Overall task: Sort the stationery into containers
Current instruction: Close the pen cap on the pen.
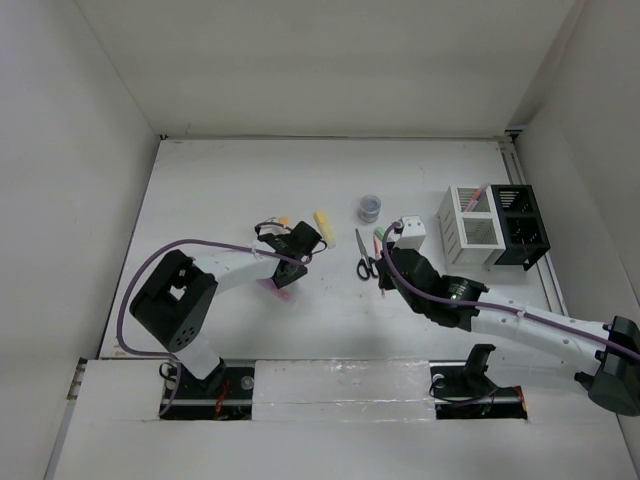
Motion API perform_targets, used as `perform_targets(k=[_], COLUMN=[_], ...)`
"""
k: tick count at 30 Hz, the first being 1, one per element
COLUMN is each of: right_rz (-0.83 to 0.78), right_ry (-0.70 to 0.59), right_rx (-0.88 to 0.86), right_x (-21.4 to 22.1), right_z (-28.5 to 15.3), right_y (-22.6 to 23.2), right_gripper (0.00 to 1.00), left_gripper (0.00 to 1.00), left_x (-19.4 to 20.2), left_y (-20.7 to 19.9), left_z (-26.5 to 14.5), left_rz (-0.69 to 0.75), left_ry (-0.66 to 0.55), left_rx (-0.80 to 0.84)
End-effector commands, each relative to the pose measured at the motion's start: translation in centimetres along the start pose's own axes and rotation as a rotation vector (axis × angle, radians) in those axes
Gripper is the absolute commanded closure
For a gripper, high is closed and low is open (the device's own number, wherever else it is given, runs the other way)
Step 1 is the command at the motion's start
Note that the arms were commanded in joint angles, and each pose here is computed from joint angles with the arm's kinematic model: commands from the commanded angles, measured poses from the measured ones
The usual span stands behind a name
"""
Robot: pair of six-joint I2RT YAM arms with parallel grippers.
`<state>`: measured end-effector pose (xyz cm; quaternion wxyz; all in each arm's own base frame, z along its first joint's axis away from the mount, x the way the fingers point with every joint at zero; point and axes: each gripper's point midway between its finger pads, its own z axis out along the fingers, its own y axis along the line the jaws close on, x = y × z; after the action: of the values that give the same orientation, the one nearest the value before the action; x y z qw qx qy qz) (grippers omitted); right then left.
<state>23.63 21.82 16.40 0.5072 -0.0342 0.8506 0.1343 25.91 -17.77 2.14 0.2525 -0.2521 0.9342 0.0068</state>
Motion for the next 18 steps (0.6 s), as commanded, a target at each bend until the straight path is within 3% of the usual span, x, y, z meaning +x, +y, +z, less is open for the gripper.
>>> perform_targets(k=[1,8,10,18], right_rz=[0.019,0.024,0.024,0.014], right_ry=[-0.034,-0.04,-0.04,-0.055], right_rx=[-0.02,-0.024,-0.024,-0.088], right_x=[-0.9,-0.9,-0.9,-1.2], right_z=[0.2,-0.1,-0.1,-0.6], right_y=[0.5,0.4,0.4,1.0], right_gripper=[1.0,1.0,1.0,1.0], left_gripper=[0.7,0.88,0.98,1.0], left_x=[0.2,0.5,0.9,0.9], left_y=[0.8,0.8,0.5,-1.1], left_z=[0.5,0.9,1.1,0.9], left_rz=[0.0,0.003,0.003,0.064], left_ry=[-0.019,-0.008,0.009,0.026], left_rx=[-0.038,-0.041,-0.034,0.041])
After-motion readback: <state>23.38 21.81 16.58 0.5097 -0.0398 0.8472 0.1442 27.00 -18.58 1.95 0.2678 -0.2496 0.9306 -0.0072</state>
